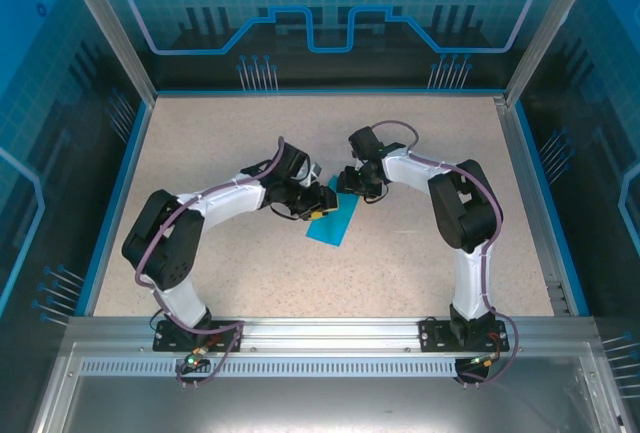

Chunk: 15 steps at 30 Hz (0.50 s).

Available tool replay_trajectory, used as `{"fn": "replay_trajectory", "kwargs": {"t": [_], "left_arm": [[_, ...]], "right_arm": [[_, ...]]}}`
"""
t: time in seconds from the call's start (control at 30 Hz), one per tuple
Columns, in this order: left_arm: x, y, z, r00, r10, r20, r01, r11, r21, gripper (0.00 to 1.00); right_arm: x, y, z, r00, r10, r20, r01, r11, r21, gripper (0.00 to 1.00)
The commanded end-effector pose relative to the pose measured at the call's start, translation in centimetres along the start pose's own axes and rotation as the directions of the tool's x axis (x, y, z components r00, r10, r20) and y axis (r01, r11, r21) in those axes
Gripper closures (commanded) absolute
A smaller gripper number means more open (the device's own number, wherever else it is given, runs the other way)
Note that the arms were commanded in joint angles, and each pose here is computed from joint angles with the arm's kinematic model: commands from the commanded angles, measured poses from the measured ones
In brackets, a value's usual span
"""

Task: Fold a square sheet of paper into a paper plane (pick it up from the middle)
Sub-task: Fold the triangle a second time at the center of the table.

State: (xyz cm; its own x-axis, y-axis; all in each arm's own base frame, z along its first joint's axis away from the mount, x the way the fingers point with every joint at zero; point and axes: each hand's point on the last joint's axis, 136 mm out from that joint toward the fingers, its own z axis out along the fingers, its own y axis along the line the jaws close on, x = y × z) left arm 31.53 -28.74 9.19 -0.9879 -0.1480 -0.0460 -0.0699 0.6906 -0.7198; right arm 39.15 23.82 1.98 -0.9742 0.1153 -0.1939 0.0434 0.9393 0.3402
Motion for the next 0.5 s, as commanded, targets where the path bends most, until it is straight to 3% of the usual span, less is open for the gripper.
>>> {"fn": "replay_trajectory", "kwargs": {"t": [0.0, 0.27, 0.47], "left_arm": [[-0.6, -0.8, 1.4, 1.0, -0.002, 0.006, 0.002, 0.997, 0.081, 0.57], [-1.2, -0.1, 2.7, 1.0, -0.009, 0.014, 0.008, 0.997, 0.079, 0.56], [-1.1, 2.2, 3.7, 0.999, -0.026, 0.024, 0.026, 1.0, 0.017, 0.64]], "right_arm": [[2.3, 0.1, 1.4, 0.994, 0.012, -0.104, -0.016, 0.999, -0.04, 0.48], [0.0, 2.1, -2.1, 0.997, 0.052, -0.063, -0.065, 0.968, -0.243, 0.48], [0.4, 1.1, -4.8, 0.997, 0.07, -0.016, -0.072, 0.954, -0.292, 0.48]]}}
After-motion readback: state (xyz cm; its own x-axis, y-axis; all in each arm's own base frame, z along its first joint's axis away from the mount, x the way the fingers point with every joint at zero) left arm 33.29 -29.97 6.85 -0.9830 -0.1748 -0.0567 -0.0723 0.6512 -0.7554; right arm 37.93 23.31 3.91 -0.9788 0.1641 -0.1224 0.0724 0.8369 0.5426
